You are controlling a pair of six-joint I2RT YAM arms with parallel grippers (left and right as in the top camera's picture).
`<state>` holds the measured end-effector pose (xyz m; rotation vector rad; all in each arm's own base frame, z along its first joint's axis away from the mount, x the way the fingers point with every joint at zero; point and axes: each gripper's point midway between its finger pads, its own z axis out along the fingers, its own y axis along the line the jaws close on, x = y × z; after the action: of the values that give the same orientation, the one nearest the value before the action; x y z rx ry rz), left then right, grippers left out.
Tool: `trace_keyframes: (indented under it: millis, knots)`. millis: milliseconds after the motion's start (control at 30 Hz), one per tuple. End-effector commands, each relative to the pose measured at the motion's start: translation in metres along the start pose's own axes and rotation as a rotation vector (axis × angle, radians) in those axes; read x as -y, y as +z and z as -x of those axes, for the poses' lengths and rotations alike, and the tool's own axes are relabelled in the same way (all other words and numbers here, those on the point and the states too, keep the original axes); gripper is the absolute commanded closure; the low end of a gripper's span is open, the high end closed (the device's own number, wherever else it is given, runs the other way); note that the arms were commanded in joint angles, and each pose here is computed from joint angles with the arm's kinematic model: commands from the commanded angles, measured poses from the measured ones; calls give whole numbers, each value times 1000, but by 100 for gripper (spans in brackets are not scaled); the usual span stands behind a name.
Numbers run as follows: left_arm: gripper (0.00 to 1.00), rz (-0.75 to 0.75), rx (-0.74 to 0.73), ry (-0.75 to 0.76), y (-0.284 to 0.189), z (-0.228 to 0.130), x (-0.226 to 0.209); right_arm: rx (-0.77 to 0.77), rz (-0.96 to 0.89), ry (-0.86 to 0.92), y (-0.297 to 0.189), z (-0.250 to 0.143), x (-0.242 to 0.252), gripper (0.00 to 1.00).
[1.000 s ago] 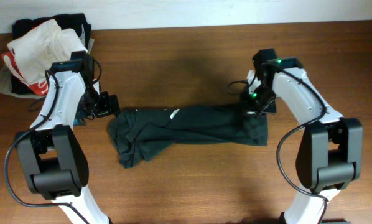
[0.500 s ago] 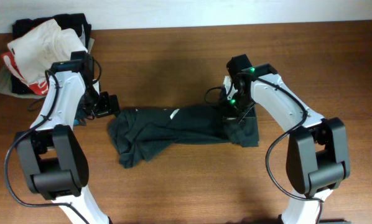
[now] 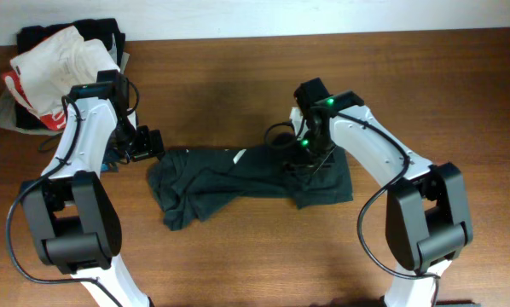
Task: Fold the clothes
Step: 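Fold the right end leftward over the strip's middle with the right gripper, then release the folded end and move the right gripper back right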
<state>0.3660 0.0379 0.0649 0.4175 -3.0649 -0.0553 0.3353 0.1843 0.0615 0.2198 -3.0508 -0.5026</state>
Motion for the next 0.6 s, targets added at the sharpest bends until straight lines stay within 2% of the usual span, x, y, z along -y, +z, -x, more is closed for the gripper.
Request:
trace_keyframes:
  millis: [0,67,200,300,400,433,567]
  knots:
    - [1,-7,14,-9,-5,2,-1,5,8,-5,-2,-1,-3,14]
    - [1,-7,12,-9,-5,2,-1,5,-4,14,-9,1,7,7]
    - [1,-6,7,-9,-5,0,-2,18,-127,127,-34,6,61,2]
    - [1,-6,6,-9,-5,0,-2,19,-166,185,-47,5,101,1]
    - [1,-6,7,-9,-5,0,-2,17,-134,242,-53,2,117,0]
    - [1,-6,8,-9,-5,1,-2,18,-89,254,-55,2,115,5]
    - [1,-6,8,-9,-5,1,-2,15,36,190,-53,5,92,42]
